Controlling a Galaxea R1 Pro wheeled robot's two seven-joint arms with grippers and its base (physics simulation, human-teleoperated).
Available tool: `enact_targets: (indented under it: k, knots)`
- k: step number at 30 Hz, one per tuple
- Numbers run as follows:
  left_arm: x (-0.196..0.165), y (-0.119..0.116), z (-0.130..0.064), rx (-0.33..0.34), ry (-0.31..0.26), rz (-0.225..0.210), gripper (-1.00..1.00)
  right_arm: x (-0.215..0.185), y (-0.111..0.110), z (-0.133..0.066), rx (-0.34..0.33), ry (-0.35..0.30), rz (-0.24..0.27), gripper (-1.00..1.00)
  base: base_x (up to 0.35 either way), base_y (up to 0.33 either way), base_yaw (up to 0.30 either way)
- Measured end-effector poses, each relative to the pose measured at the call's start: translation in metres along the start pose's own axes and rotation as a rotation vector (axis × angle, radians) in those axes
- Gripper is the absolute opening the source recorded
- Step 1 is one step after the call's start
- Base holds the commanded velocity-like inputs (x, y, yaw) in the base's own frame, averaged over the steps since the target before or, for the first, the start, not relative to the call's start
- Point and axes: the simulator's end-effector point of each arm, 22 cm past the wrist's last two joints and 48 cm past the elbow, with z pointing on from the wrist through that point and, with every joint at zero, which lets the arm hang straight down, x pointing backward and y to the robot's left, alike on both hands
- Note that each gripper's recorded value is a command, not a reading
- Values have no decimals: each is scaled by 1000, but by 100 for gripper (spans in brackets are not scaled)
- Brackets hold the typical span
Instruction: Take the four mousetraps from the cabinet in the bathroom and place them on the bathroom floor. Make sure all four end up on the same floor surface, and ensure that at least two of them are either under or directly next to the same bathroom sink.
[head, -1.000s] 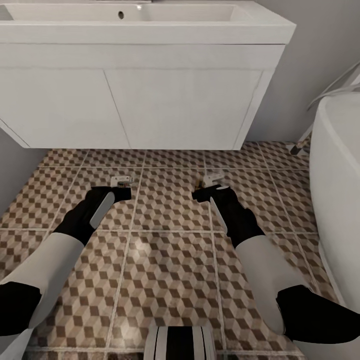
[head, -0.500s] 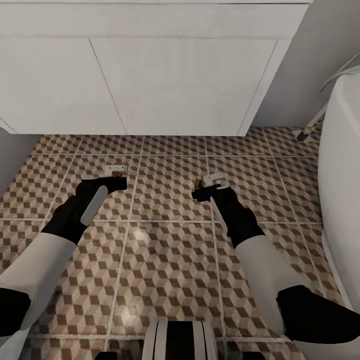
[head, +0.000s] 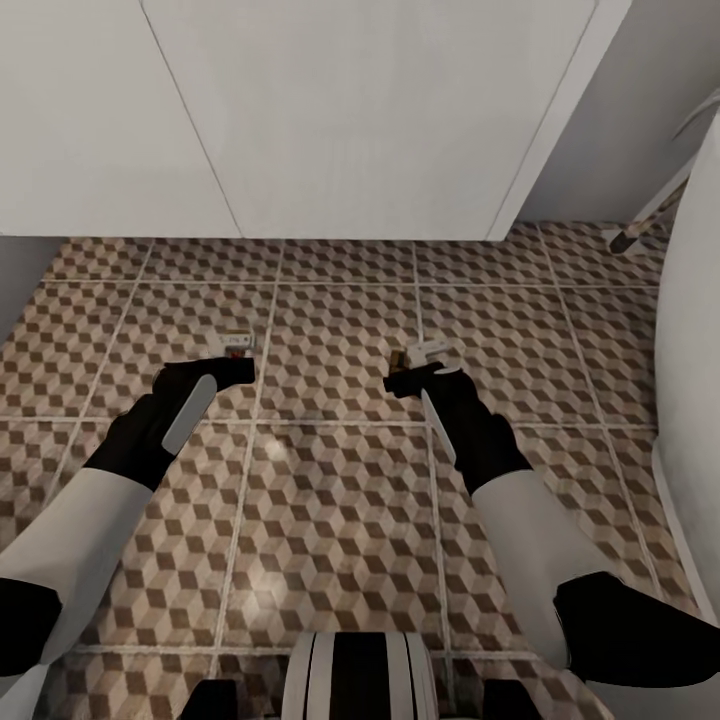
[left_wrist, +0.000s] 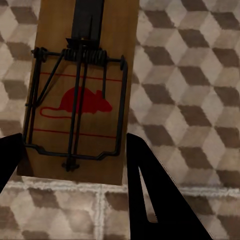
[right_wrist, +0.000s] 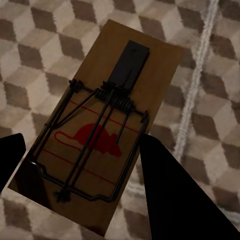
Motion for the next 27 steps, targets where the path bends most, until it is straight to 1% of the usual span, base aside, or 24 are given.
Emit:
enact_targets:
  k: [16, 22, 27]
  knots:
    - [68, -1, 43, 0, 104, 5, -100, -14, -5, 13, 2, -73, 24, -100, 0, 0, 0]
    - [87, -3, 56, 4, 129, 6, -100, -4, -5, 23, -1, -63, 32, -100, 0, 0, 0]
    - [95, -7, 64, 14, 130, 7, -100, 11, -4, 35, -4, -41, 37, -100, 0, 0, 0]
